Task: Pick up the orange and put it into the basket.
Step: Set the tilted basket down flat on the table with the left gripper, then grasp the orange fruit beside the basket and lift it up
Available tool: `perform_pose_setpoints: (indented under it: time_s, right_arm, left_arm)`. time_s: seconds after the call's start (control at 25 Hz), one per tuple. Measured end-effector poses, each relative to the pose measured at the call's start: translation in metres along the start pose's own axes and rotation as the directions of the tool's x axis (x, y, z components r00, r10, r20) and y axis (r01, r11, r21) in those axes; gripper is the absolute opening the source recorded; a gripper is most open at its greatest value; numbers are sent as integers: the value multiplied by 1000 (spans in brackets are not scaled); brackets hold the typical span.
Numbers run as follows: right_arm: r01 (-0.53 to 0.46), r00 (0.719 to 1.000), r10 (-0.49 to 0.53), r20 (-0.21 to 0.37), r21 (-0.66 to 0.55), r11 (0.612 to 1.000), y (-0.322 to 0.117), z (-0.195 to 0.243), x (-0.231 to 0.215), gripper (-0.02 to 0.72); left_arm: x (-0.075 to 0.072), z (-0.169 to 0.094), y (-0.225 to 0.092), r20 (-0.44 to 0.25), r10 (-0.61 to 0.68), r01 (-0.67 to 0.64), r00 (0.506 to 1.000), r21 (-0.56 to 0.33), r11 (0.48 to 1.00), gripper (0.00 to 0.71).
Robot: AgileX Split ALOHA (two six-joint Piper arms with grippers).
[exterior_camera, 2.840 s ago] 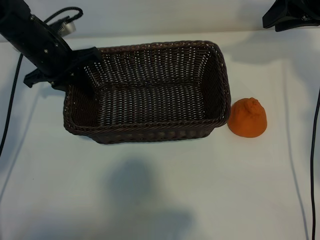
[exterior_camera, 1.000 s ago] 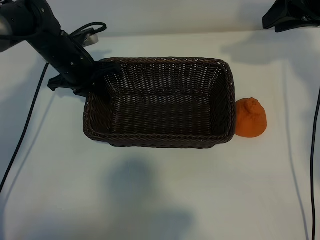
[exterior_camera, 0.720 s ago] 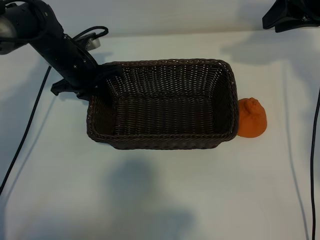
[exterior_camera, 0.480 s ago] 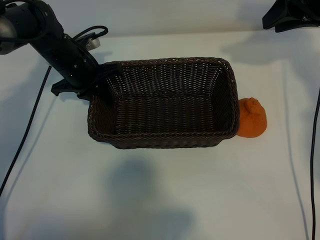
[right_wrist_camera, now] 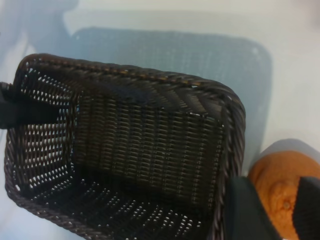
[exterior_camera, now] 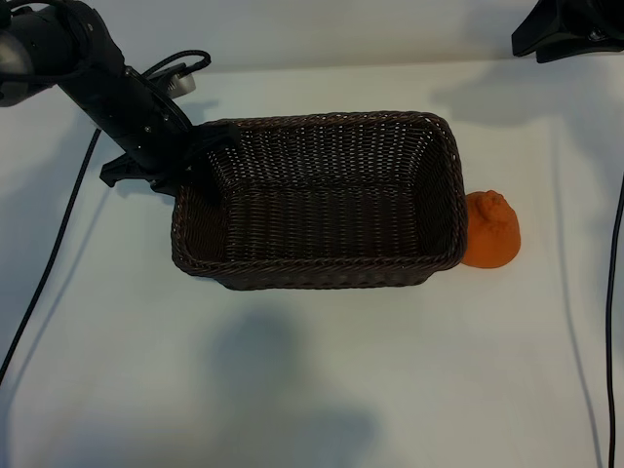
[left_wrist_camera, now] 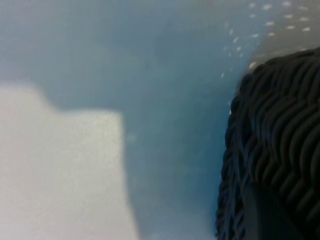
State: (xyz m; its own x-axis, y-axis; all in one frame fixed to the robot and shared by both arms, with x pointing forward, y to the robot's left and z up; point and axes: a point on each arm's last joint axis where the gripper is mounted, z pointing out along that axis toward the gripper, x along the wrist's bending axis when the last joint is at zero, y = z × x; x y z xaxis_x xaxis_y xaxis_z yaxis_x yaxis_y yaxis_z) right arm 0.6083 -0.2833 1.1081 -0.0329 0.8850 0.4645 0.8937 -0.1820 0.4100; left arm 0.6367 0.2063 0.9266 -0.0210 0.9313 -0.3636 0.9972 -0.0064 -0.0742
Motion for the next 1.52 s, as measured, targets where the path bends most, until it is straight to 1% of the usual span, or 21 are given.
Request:
perform_pose_setpoints:
  time_s: [0.04, 0.08, 0.28, 0.36, 0.44, 0.68, 0.8, 0.84, 0.96, 1.04, 1.08, 1.24, 1.36, 1.52]
  right_arm:
    - [0, 1000, 0, 0, 0, 1000, 0, 0, 0, 278]
    - [0, 1000, 0, 0, 0, 1000, 0, 0, 0, 278]
    - [0, 1000, 0, 0, 0, 1000, 0, 0, 0, 278]
    - [0, 1000, 0, 0, 0, 1000, 0, 0, 0, 278]
    - [0, 1000, 0, 0, 0, 1000, 0, 0, 0, 278]
    - [0, 1000, 0, 0, 0, 1000, 0, 0, 0, 278]
    - [0, 1000, 0, 0, 0, 1000, 0, 0, 0, 278]
    - [0, 1000, 0, 0, 0, 1000, 0, 0, 0, 278]
    - [0, 1000, 0, 0, 0, 1000, 0, 0, 0, 278]
    - [0, 1000, 0, 0, 0, 1000, 0, 0, 0, 278]
    - [0, 1000, 0, 0, 0, 1000, 0, 0, 0, 278]
    - [0, 1000, 0, 0, 0, 1000, 0, 0, 0, 278]
    - [0, 1000, 0, 0, 0, 1000, 0, 0, 0, 278]
    - [0, 1000, 0, 0, 1, 1000, 0, 0, 0, 278]
  left_arm:
    - [0, 0, 0, 2, -1, 1, 1000, 0, 1000, 177]
    - [-1, 0, 0, 5, -3, 3, 1000, -1, 1000, 209]
    - [-2, 0, 0, 23, -11, 11, 1000, 4, 1000, 426]
    - [-3, -2, 0, 24, -8, 8, 1000, 5, 1000, 483]
    - [-4, -4, 1, 26, -5, 5, 1000, 7, 1000, 512]
    - [-7, -15, 3, 35, 5, -6, 999, 26, 1000, 525]
    - [-5, -25, 3, 45, 2, -5, 999, 67, 998, 525]
    - [-3, -29, 4, 47, -1, -2, 999, 67, 998, 525]
    - [1, -40, 10, 51, -6, 4, 999, 29, 1000, 525]
    - [1, -47, 10, 53, -5, 4, 999, 10, 1000, 525]
    - [1, -49, 9, 54, -4, 3, 999, 16, 1000, 525]
    - [-3, -67, 3, 31, 23, -22, 999, -28, 999, 525]
    - [-7, -87, -4, -2, 44, -44, 999, -76, 996, 525]
    - [-16, -119, -17, -28, 62, -65, 998, -154, 986, 525]
